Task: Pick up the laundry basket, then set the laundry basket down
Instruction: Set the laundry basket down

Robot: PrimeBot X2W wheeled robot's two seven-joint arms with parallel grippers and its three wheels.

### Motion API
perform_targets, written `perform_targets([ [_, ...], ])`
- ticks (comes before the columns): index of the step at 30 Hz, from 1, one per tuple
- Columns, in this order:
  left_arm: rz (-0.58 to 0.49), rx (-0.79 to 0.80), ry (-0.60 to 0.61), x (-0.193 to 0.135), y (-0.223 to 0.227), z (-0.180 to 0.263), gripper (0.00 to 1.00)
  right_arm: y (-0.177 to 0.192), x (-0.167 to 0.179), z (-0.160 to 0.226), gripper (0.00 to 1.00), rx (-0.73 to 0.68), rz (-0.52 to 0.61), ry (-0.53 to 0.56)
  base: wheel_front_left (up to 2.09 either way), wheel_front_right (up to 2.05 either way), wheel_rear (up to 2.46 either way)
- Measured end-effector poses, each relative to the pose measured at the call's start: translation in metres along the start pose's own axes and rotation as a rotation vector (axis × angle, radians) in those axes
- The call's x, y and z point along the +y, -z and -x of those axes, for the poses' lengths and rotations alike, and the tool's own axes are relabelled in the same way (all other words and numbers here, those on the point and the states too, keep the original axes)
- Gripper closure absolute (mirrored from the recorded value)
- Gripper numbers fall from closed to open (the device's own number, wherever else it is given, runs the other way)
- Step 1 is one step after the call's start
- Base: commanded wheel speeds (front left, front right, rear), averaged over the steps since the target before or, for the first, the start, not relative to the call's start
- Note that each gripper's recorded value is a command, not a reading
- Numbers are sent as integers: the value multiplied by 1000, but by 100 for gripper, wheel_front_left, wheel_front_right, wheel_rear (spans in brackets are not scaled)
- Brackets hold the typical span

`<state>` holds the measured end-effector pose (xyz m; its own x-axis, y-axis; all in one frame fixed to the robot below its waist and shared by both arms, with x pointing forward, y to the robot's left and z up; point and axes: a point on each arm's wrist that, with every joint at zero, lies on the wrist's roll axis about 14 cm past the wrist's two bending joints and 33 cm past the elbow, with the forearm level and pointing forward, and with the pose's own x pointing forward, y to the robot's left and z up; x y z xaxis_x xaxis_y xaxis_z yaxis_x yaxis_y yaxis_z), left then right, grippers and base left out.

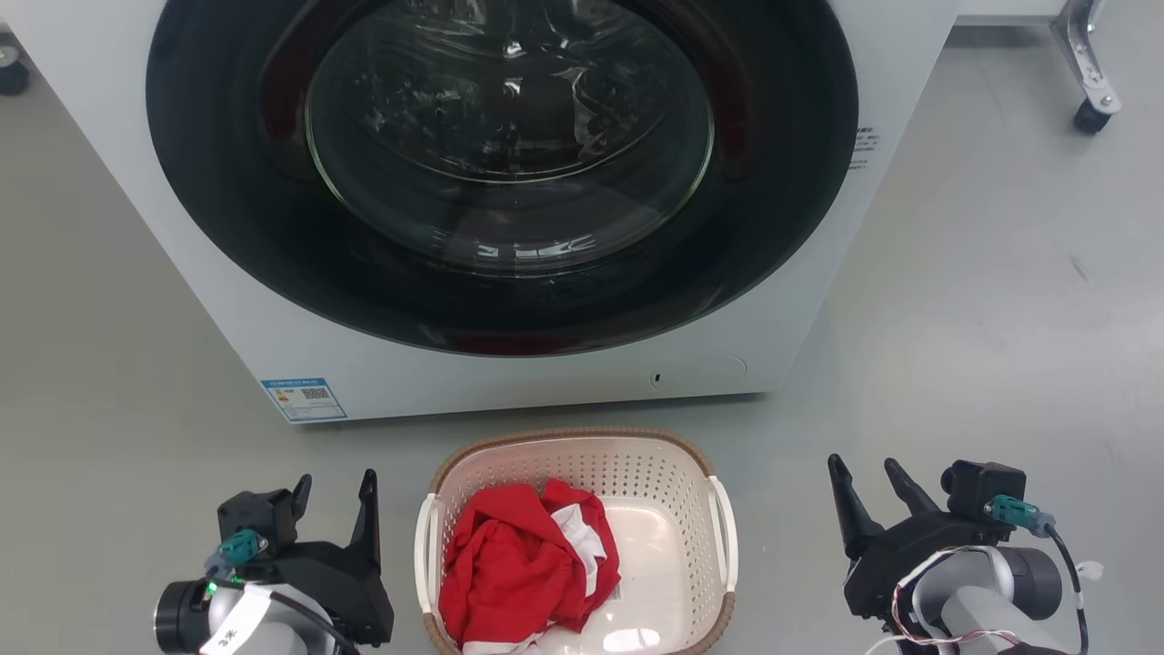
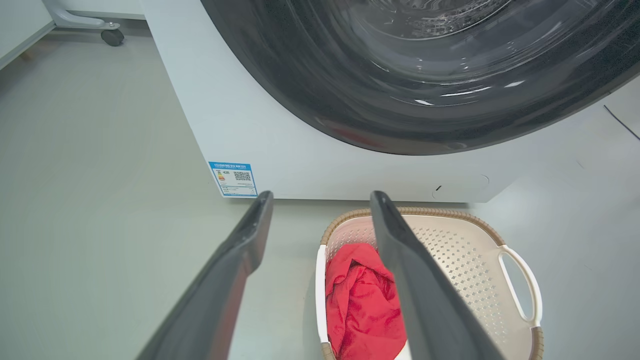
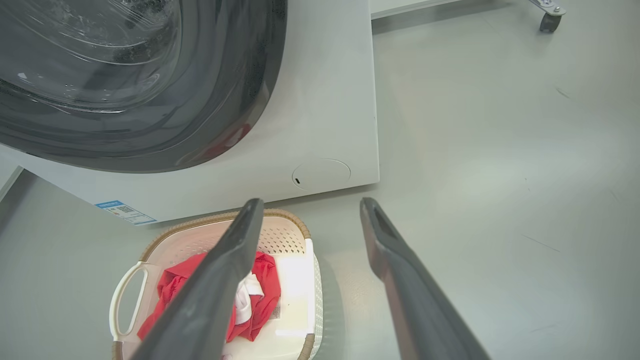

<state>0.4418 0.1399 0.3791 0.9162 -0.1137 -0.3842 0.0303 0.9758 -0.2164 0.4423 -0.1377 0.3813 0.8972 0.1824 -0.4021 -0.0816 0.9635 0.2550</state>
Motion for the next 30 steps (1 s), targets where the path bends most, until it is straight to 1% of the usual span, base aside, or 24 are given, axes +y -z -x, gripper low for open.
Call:
perform_targets([
  [10, -18, -115, 22, -12, -18, 34, 0, -18, -3, 29, 0, -97, 60, 20, 0, 0, 0],
  [18, -57, -209, 29, -14, -34, 65, 0, -29, 7, 54, 0, -174, 108, 1, 0, 0, 0],
  [30, -48, -321, 35, -20, -48, 106, 0, -40, 18, 87, 0, -277, 132, -12, 0, 0, 0],
])
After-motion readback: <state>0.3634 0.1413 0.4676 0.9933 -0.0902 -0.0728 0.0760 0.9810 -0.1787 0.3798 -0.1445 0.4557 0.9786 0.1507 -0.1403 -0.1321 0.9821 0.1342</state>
